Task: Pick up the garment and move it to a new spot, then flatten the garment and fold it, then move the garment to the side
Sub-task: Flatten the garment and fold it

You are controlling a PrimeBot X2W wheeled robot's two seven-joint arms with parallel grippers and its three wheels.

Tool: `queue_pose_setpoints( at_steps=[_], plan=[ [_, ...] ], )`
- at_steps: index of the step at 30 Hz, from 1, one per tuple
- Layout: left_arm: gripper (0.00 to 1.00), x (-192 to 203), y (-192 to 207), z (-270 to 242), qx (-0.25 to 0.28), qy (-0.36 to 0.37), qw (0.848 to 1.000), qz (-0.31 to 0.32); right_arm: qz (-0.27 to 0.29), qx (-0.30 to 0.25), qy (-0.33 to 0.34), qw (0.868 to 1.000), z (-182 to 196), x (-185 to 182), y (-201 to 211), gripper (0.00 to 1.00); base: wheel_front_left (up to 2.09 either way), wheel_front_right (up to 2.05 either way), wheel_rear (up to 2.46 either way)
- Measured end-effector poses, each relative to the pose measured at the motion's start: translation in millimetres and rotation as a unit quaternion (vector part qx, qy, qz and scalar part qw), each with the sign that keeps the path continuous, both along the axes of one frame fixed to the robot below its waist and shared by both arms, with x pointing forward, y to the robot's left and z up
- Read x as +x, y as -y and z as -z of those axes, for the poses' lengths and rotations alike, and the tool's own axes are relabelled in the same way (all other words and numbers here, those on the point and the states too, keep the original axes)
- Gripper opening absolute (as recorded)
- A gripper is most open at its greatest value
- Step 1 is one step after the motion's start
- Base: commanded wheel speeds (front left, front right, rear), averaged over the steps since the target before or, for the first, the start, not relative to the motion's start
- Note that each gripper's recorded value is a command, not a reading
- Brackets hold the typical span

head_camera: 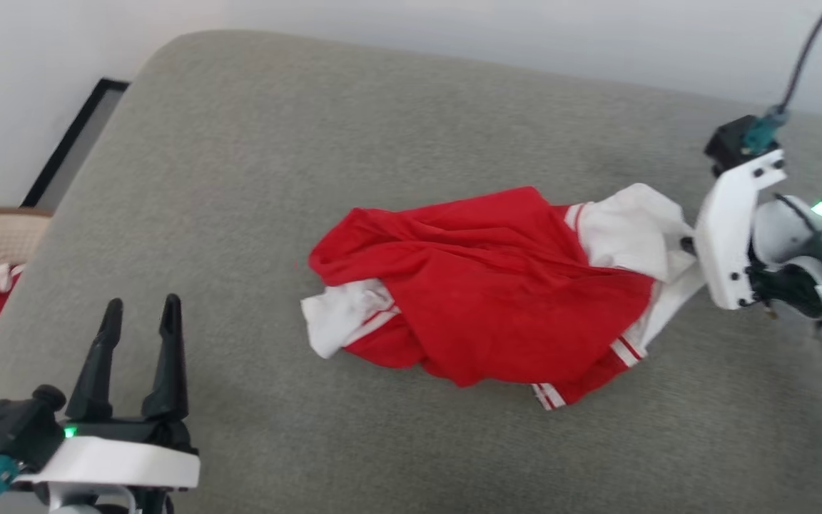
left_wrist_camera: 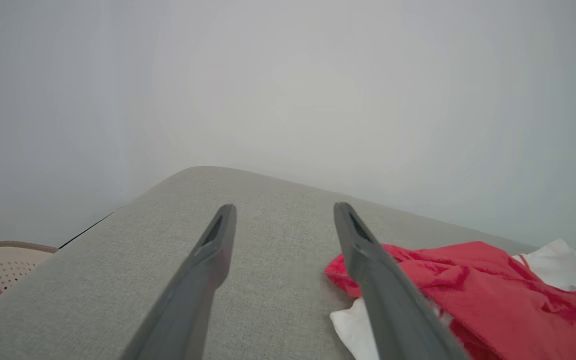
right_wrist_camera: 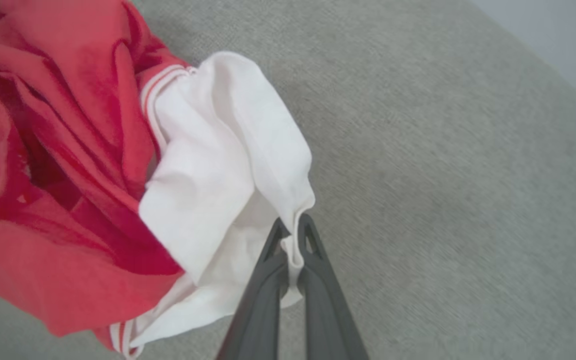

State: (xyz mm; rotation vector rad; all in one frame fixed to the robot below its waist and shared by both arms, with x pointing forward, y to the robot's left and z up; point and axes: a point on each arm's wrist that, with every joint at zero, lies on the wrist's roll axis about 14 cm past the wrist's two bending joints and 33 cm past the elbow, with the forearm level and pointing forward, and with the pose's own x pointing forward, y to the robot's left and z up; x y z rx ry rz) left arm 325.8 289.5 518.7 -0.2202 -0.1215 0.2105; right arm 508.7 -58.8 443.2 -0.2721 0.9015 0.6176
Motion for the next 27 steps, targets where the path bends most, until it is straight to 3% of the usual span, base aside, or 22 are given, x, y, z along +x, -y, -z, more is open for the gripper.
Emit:
queue_pose_setpoints(
  at_steps=[7, 12, 20, 21, 22, 23, 24, 27],
  plan=[
    [1.00, 7, 11, -2, 0.001, 0.006, 1.000, 0.026, 0.061, -0.001, -0.004, 0.998, -17, -19, 68, 0.00, 0.00, 0.00, 0.00],
    [1.00, 11, 18, -4, 0.001, 0.009, 0.999, 0.041, 0.116, 0.004, -0.022, 0.993, -6, -42, 109, 0.00, 0.00, 0.00, 0.00],
    [1.00, 13, 27, 4, 0.000, -0.005, 0.998, 0.062, 0.171, 0.028, -0.059, 0.983, 37, -67, 114, 0.00, 0.00, 0.00, 0.00],
    [1.00, 15, 30, 4, 0.000, -0.006, 0.997, 0.071, 0.183, 0.034, -0.060, 0.981, 42, -67, 113, 0.07, 0.00, 0.00, 0.00],
    [1.00, 16, 31, 3, 0.001, -0.007, 0.997, 0.076, 0.186, 0.035, -0.060, 0.980, 45, -67, 112, 0.23, 0.00, 0.00, 0.00],
    [1.00, 18, 33, 3, 0.004, -0.011, 0.996, 0.084, 0.189, 0.033, -0.058, 0.980, 46, -68, 112, 0.49, 0.00, 0.00, 0.00],
    [1.00, 19, 37, 2, 0.003, -0.014, 0.995, 0.094, 0.191, 0.031, -0.057, 0.980, 47, -68, 113, 1.00, 0.00, 0.00, 0.00],
    [1.00, 25, 49, 1, -0.008, -0.027, 0.992, 0.127, 0.198, 0.030, -0.044, 0.979, 42, -66, 116, 1.00, 0.00, 0.00, 0.00]
  ],
)
